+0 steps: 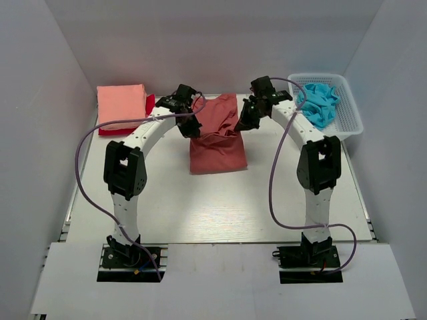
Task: Fold and stack the t-shirts
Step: Fold the folded rectangular tshirt in 1/3 of the way
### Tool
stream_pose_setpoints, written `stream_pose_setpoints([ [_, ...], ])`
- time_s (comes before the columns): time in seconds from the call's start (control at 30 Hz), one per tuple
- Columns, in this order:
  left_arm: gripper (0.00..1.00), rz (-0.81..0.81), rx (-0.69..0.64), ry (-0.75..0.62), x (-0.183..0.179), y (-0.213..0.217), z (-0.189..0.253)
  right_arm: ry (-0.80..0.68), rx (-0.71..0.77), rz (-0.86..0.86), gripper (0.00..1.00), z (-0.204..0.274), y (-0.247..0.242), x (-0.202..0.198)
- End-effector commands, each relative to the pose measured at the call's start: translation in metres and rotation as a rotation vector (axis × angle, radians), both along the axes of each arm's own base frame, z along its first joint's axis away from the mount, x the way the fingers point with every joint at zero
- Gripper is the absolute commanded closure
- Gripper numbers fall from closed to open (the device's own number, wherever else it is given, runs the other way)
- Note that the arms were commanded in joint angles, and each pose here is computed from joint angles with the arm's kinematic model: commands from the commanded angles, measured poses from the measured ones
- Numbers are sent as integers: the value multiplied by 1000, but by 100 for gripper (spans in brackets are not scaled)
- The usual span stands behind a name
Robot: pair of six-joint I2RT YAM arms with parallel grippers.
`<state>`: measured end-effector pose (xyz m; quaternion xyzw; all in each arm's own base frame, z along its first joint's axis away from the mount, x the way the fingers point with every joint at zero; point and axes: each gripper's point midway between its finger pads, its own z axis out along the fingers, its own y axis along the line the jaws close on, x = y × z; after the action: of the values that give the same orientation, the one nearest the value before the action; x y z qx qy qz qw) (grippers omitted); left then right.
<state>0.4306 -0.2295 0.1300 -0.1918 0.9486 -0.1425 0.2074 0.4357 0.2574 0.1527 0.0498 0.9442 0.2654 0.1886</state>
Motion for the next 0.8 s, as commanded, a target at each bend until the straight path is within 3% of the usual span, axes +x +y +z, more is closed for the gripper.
stream_pose_setpoints([
  [0.0, 100, -60, -107, -92, 19, -17, 17, -28, 55, 12, 100, 6, 8, 17],
  [0.6, 98, -11, -146, -175, 78, 6, -18, -124, 89, -65, 100, -32, 4, 85],
  [0.67, 86, 8, -140, -194, 90, 11, -16, -154, 106, -67, 97, -33, 6, 95],
  [0.7, 72, 23, -117, -191, 93, 15, -20, -158, 120, -61, 86, -37, 8, 98],
  [0.77, 32, 66, -90, -206, 108, 30, -25, -220, 153, -58, 45, -28, 12, 113],
])
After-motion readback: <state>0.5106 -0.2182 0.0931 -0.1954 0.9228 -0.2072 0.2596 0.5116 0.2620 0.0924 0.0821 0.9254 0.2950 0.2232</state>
